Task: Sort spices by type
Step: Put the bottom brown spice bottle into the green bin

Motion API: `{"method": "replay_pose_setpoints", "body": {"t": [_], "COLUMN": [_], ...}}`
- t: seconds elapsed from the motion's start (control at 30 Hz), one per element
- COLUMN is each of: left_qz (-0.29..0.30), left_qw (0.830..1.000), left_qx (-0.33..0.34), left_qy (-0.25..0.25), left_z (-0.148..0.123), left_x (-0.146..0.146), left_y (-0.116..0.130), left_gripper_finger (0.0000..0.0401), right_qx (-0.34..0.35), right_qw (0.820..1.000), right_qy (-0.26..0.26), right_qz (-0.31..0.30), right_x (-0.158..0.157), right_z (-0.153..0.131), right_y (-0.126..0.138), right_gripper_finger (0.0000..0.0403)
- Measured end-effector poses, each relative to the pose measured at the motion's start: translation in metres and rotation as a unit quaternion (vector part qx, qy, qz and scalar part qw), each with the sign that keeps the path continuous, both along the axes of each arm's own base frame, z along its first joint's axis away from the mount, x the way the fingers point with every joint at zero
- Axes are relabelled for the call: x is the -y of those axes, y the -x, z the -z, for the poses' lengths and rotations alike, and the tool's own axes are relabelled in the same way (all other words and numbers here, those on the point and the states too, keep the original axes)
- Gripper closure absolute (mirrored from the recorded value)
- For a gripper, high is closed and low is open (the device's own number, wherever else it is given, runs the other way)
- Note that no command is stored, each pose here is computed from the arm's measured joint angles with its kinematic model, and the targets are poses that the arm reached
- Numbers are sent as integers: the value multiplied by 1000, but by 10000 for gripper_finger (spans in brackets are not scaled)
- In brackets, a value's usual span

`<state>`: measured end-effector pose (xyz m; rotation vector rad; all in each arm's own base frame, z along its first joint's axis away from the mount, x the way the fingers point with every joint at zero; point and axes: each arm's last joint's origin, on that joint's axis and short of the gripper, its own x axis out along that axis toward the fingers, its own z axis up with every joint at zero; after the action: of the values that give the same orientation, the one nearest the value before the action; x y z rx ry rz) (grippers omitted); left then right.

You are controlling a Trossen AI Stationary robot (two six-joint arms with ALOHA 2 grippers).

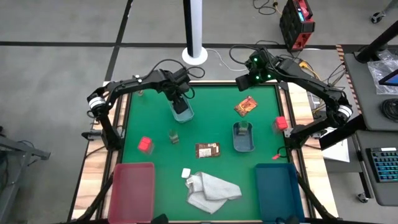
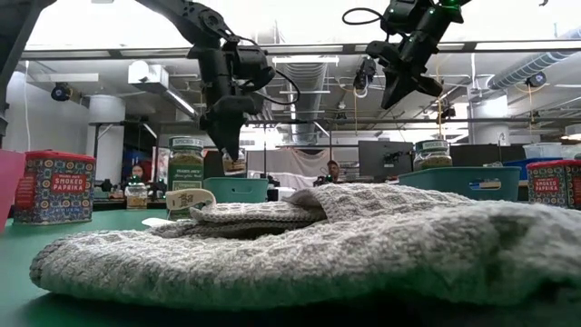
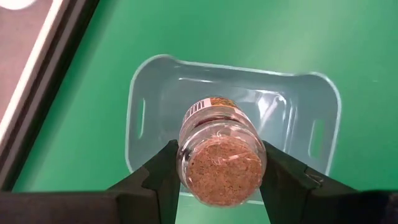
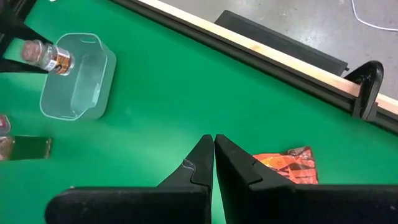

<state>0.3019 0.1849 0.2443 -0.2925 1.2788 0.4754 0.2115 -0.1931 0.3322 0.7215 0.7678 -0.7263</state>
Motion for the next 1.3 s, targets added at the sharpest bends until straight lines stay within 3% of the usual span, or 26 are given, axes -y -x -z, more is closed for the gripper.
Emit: {"method": "replay_pose_setpoints", "body": {"t": [0.1, 0.37, 0.67, 0.9, 1.3], "left_qz": [-6, -4, -4, 1, -10], "left_qw": [1000, 1000, 1000, 999, 997], "left_qx": [-15, -31, -15, -43, -72], "left_qy": [-19, -7, -1, 14, 12], "left_z": [2, 4, 5, 28, 40], "left_x": [-1, 2, 2, -2, -5], "left_y": [1, 4, 2, -6, -8], "left_gripper_finger": [247, 247, 247, 247, 247], "right_qx": [-5, 1, 23, 22, 14], "right_qw": [1000, 999, 1000, 1000, 1000], "right_qy": [8, 16, -2, -5, 10], "right_qz": [-13, -29, 2, 4, -18], "right_x": [0, -7, -13, -12, -12], "right_z": [0, -5, -11, -9, -9], "right_y": [0, 1, 2, 0, 1], "right_gripper_finger": [394, 394, 394, 394, 394]}}
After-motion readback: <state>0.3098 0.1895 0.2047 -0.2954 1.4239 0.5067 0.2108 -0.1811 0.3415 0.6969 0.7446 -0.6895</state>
